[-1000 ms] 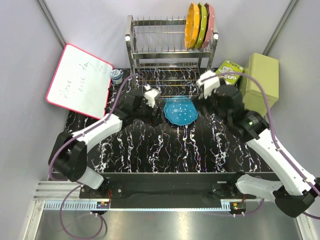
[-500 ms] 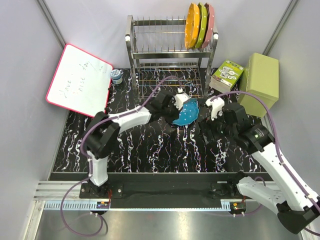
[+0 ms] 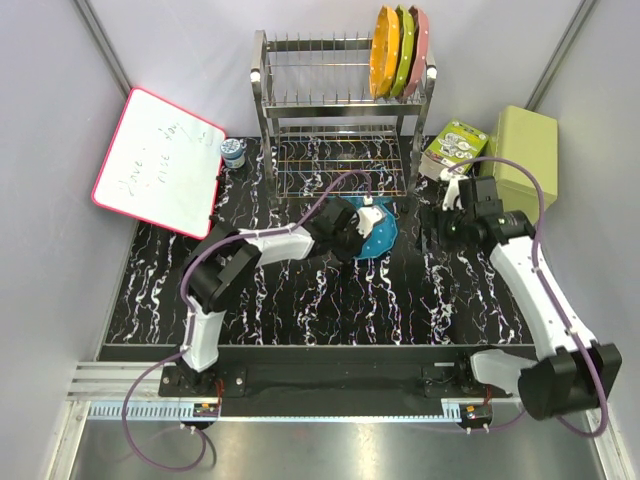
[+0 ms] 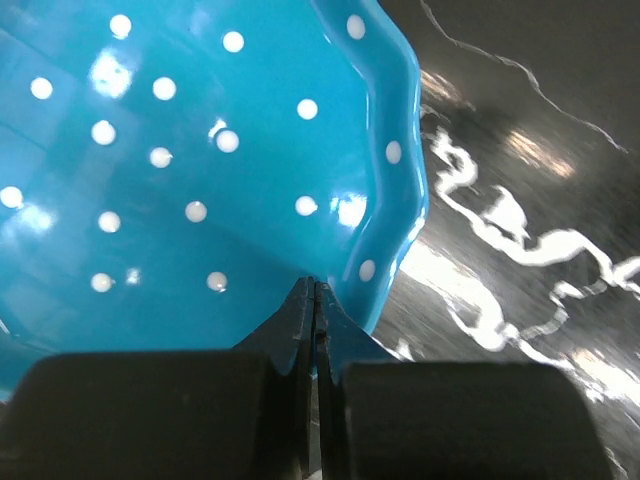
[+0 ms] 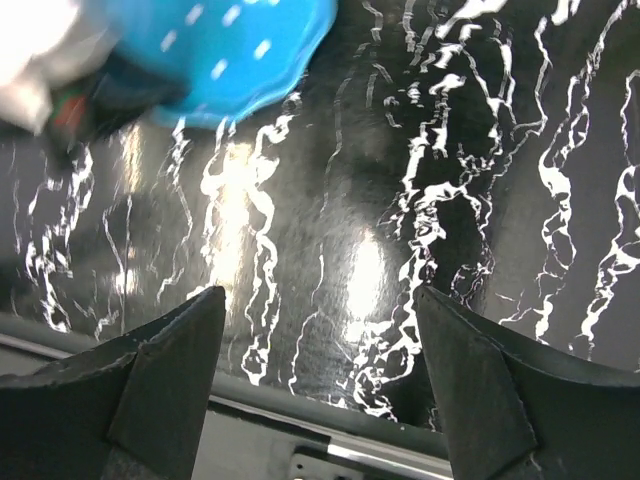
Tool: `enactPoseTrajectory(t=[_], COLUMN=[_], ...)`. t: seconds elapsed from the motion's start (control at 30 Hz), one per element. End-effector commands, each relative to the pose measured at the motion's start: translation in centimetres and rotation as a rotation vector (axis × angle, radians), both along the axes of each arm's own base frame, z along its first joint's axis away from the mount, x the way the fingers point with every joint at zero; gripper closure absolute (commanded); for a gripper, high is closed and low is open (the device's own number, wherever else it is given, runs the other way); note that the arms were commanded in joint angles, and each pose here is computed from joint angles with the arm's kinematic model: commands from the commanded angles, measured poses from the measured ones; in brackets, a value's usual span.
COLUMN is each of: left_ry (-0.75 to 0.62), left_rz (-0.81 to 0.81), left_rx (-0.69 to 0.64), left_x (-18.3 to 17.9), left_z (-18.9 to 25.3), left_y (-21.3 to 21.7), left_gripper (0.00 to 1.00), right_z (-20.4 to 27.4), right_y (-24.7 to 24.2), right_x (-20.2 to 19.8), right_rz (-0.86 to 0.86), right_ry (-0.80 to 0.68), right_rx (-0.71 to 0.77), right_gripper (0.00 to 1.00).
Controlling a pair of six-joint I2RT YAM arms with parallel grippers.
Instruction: Load the plates into the dish rack
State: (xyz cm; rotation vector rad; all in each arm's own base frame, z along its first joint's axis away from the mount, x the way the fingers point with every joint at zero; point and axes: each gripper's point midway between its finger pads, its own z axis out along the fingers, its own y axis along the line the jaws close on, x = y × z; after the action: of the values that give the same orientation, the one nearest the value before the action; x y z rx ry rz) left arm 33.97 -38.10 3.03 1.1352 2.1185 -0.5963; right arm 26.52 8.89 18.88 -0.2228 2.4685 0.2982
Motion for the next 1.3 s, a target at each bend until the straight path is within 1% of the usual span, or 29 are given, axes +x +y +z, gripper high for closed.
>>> enactPoseTrajectory(t=[0.0, 0.03, 0.1, 0.13, 0.17, 0.27, 0.33, 0.37, 0.4, 0.43, 0.47, 0.5, 0.53, 0.57, 0.6, 0.63, 0.67, 0.7, 0.73, 0.77, 0.8, 0.83, 0.87, 0.97, 1.0, 1.07, 1.1, 1.13, 1.27], left_ry=[0.132, 0.188, 0.238, 0.274, 0.269, 0.280, 0.321, 0.334, 0.333, 0.283, 0.253, 0.206, 0.167, 0.183, 0.196, 0.216, 0.279, 0.345, 0.422, 0.464, 0.515, 0.556, 0.596, 0.629, 0.652, 0.692, 0.722, 0.730, 0.767], left_rz=[-0.061, -0.079, -0.106, -0.116, -0.122, -0.170, -0.157, -0.130, -0.114, -0.102, -0.081, -0.007, 0.039, 0.116, 0.216, 0.280, 0.409, 0.459, 0.529, 0.583, 0.602, 0.641, 0.640, 0.644, 0.620, 0.630, 0.650, 0.659, 0.653], left_rx=[0.062, 0.092, 0.103, 0.124, 0.108, 0.108, 0.077, 0.027, 0.016, -0.029, -0.041, -0.037, -0.082, -0.122, -0.154, -0.184, -0.224, -0.224, -0.257, -0.281, -0.287, -0.302, -0.290, -0.329, -0.354, -0.372, -0.370, -0.371, -0.424], left_x=[-6.3, -8.1, -10.7, -12.4, -13.2, -16.9, -19.1, -19.5, -19.8, -19.0, -18.3, -16.5, -15.4, -14.5, -12.6, -12.0, -10.7, -11.1, -11.4, -11.1, -12.2, -12.5, -13.7, -14.0, -14.4, -14.7, -14.9, -14.9, -14.3], left_z=[-1.8, -2.7, -2.9, -3.9, -3.2, -3.8, -4.5, -3.4, -3.3, -1.3, -0.2, 0.8, 3.1, 4.2, 4.9, 6.0, 6.3, 5.7, 5.6, 5.3, 4.1, 3.8, 2.6, 2.3, 2.2, 1.8, 1.3, 1.1, 0.6], left_y=[0.9, 1.6, 1.6, 2.6, 2.5, 3.3, 3.9, 3.7, 4.2, 3.8, 3.9, 4.6, 5.1, 5.7, 7.2, 8.2, 9.7, 10.7, 11.2, 12.1, 12.6, 12.9, 13.2, 12.8, 12.4, 12.1, 12.1, 12.1, 10.8], left_gripper=[1.00, 1.00, 1.00, 1.00, 1.00, 1.00, 1.00, 1.00, 0.98, 0.54, 0.30, 0.15, 0.01, 0.01, 0.01, 0.01, 0.01, 0.01, 0.01, 0.01, 0.02, 0.04, 0.08, 0.12, 0.14, 0.14, 0.11, 0.11, 0.14], right_z=[0.6, 0.5, -0.5, -0.7, -1.2, -2.1, -2.4, -3.2, -3.5, -3.7, -4.0, -4.2, -4.9, -5.4, -5.8, -6.8, -7.2, -7.6, -8.2, -8.4, -8.7, -9.3, -9.7, -11.0, -11.5, -12.8, -13.4, -13.9, -15.1], right_y=[0.0, 0.7, 0.8, 1.3, 1.5, 2.8, 4.0, 4.4, 4.9, 6.0, 6.3, 6.5, 6.6, 6.6, 6.6, 6.5, 6.6, 6.5, 6.4, 6.3, 6.2, 6.0, 5.9, 5.5, 5.2, 4.8, 4.8, 4.8, 5.9], right_x=[3.0, 3.1, 4.0, 4.2, 4.7, 4.8, 4.0, 3.3, 2.7, 1.4, 0.7, 0.1, -0.8, -1.3, -1.6, -2.3, -2.7, -3.0, -3.4, -3.6, -3.7, -4.1, -4.2, -4.5, -4.5, -4.8, -4.9, -4.9, -5.6], right_rz=[-0.055, -0.040, -0.053, -0.054, -0.059, -0.042, -0.024, -0.016, -0.006, 0.024, 0.032, 0.033, 0.019, 0.013, 0.000, -0.014, -0.022, -0.045, -0.056, -0.066, -0.074, -0.082, -0.096, -0.131, -0.153, -0.195, -0.206, -0.214, -0.215], right_ry=[0.023, 0.050, 0.105, 0.125, 0.138, 0.183, 0.231, 0.268, 0.292, 0.347, 0.373, 0.391, 0.426, 0.445, 0.462, 0.498, 0.517, 0.536, 0.547, 0.552, 0.556, 0.575, 0.583, 0.615, 0.625, 0.668, 0.685, 0.695, 0.751], right_rx=[0.113, 0.163, 0.200, 0.231, 0.248, 0.321, 0.396, 0.424, 0.458, 0.529, 0.554, 0.570, 0.583, 0.585, 0.590, 0.592, 0.594, 0.592, 0.588, 0.581, 0.574, 0.566, 0.554, 0.526, 0.511, 0.482, 0.477, 0.478, 0.508], right_gripper=[0.15, 0.13, 0.10, 0.05, 0.00, 0.00, 0.00, 0.01, 0.02, 0.02, 0.00, 0.00, 0.00, 0.02, 0.03, 0.05, 0.07, 0.08, 0.08, 0.09, 0.09, 0.10, 0.10, 0.12, 0.13, 0.15, 0.16, 0.16, 0.19])
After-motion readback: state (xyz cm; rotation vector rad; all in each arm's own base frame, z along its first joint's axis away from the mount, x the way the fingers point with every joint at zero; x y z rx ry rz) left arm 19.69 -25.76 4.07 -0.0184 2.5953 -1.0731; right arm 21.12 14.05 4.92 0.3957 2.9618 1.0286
